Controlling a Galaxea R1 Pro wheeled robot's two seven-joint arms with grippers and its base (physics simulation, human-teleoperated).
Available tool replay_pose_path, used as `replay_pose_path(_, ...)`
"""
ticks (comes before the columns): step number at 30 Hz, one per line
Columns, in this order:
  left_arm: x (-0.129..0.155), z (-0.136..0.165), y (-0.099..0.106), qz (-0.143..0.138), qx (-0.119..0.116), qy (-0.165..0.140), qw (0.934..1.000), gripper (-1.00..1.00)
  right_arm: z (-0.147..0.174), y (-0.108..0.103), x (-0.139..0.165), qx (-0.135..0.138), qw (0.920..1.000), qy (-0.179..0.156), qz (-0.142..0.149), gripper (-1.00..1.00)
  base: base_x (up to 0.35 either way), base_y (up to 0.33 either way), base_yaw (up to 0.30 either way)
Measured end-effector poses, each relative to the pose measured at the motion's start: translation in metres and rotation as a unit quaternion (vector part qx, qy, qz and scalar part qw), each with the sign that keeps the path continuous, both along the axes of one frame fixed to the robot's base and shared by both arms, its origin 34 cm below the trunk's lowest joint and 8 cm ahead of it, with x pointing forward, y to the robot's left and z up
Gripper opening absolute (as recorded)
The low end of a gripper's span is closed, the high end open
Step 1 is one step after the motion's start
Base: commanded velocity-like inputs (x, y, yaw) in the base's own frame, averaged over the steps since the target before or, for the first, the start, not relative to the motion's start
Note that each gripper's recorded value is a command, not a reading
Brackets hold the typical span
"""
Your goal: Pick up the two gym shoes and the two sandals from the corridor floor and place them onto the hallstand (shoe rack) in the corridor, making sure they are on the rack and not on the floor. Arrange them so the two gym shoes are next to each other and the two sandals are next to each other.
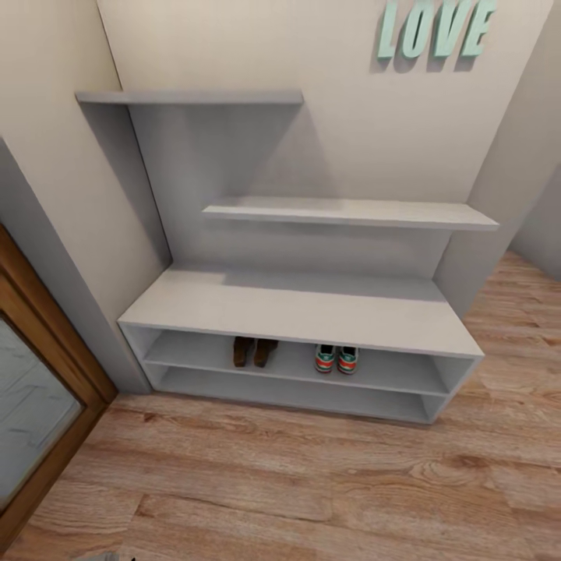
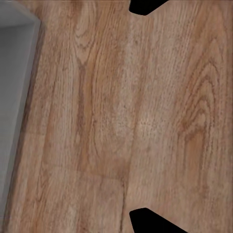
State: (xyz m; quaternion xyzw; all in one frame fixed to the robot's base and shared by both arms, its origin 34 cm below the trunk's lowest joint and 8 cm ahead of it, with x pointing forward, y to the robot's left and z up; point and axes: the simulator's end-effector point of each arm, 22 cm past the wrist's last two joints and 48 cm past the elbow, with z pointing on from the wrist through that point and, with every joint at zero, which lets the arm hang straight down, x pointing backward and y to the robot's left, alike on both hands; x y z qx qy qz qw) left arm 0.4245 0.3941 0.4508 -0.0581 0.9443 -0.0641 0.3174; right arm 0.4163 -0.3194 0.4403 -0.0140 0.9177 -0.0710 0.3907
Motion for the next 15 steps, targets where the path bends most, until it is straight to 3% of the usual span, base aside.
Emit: replay_pose_path(15, 0.002, 0.027, 0.000, 0.000, 0.000, 0.000, 1.0000, 1.00, 0.027, 0.000, 0.002, 0.000, 1.0000, 0.000, 0.000, 1.00, 0.000, 0.000, 0.000)
